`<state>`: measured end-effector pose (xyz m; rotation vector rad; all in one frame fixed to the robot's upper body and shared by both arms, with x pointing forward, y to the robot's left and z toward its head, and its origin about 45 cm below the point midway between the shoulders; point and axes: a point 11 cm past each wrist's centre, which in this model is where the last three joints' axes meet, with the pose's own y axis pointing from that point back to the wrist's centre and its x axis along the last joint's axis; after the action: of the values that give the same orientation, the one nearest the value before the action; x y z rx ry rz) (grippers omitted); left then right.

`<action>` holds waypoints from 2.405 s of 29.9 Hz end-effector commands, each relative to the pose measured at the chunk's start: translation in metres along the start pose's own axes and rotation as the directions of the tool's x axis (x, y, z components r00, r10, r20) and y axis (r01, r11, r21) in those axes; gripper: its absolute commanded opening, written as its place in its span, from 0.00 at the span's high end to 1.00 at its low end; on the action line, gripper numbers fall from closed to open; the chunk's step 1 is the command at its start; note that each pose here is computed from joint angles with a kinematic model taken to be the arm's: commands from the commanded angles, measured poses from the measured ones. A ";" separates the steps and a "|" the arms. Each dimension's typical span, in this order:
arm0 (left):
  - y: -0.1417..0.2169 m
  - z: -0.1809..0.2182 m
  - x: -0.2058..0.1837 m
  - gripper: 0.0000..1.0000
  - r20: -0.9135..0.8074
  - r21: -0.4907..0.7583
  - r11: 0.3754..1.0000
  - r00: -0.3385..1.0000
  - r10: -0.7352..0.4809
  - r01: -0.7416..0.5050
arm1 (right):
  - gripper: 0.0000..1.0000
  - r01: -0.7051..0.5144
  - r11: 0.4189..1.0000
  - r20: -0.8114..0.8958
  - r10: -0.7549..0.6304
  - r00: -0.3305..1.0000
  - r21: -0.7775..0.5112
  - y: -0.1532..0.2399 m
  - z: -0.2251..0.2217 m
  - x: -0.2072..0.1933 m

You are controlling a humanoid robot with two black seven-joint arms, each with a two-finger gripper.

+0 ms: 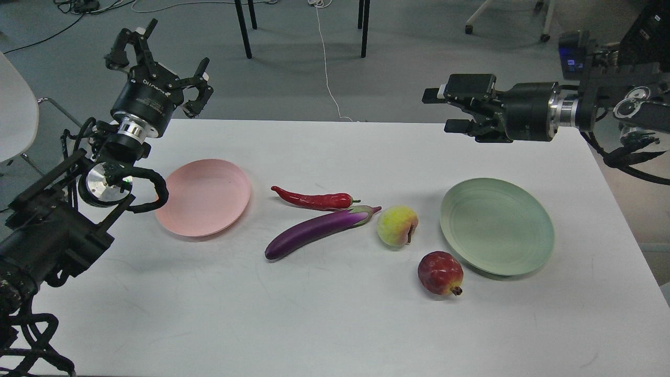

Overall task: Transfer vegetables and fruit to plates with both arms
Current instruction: 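Move the right gripper toward the peach beside the eggplant, then grasp the peach with the right gripper and lift it, then carry the peach onto the green plate and release it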

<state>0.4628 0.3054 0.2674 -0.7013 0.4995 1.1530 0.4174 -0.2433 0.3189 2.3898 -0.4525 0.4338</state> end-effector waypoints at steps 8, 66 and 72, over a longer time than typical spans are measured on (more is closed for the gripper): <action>0.005 0.024 0.000 0.02 0.036 -0.031 0.999 0.999 -0.024 0.026 | 0.02 0.280 0.880 -0.388 -0.429 0.816 -0.384 -0.067 -0.005 -0.046; 0.028 0.052 0.021 0.02 0.100 -0.030 1.000 0.995 0.008 -0.005 | 0.29 0.197 0.802 -0.215 -0.373 0.903 -0.565 0.042 0.148 -0.052; 0.028 0.053 0.021 0.02 0.102 -0.032 0.999 0.995 0.011 -0.008 | 0.19 0.203 0.805 -0.215 -0.376 0.902 -0.558 0.037 0.159 -0.065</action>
<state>0.4437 0.3632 0.2822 -0.6651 0.4016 1.1994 0.3762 -0.3615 0.1997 1.7640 -0.0308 0.4706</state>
